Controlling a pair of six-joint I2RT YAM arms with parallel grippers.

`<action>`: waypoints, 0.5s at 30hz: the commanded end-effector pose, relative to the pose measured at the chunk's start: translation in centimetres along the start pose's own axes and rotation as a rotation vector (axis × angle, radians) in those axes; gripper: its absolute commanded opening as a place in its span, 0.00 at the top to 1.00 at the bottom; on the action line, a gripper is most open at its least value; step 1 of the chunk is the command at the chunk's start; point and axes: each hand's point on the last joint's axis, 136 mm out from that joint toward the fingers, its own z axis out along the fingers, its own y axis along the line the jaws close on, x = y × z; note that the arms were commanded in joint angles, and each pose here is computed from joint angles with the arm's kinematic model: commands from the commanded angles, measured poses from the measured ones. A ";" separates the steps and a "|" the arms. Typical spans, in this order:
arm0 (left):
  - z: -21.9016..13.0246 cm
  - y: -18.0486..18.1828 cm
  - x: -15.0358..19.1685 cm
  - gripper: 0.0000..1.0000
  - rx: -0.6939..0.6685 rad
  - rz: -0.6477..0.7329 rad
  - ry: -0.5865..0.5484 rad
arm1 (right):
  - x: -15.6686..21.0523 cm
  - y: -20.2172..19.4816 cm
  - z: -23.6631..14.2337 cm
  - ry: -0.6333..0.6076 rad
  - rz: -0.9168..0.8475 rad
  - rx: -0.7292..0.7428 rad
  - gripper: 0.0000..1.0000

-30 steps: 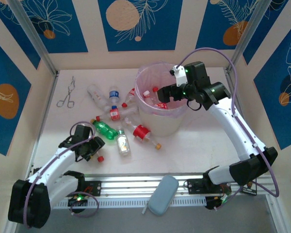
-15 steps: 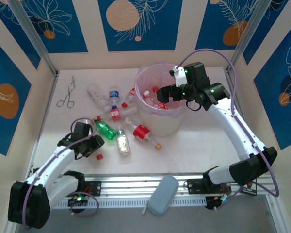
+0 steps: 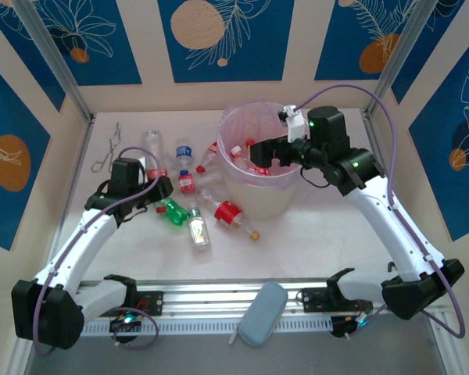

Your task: Put the plastic bottles in the bin

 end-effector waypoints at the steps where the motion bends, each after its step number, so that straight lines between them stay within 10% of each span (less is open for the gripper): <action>1: -1.5 -5.6 -3.6 0.75 0.244 0.052 -0.114 | -2.0 3.8 0.5 -0.041 -0.011 -0.121 0.01; 15: -4.6 -15.2 -2.4 0.77 0.700 0.221 -0.102 | -2.8 10.4 10.9 0.094 -0.010 -0.266 0.01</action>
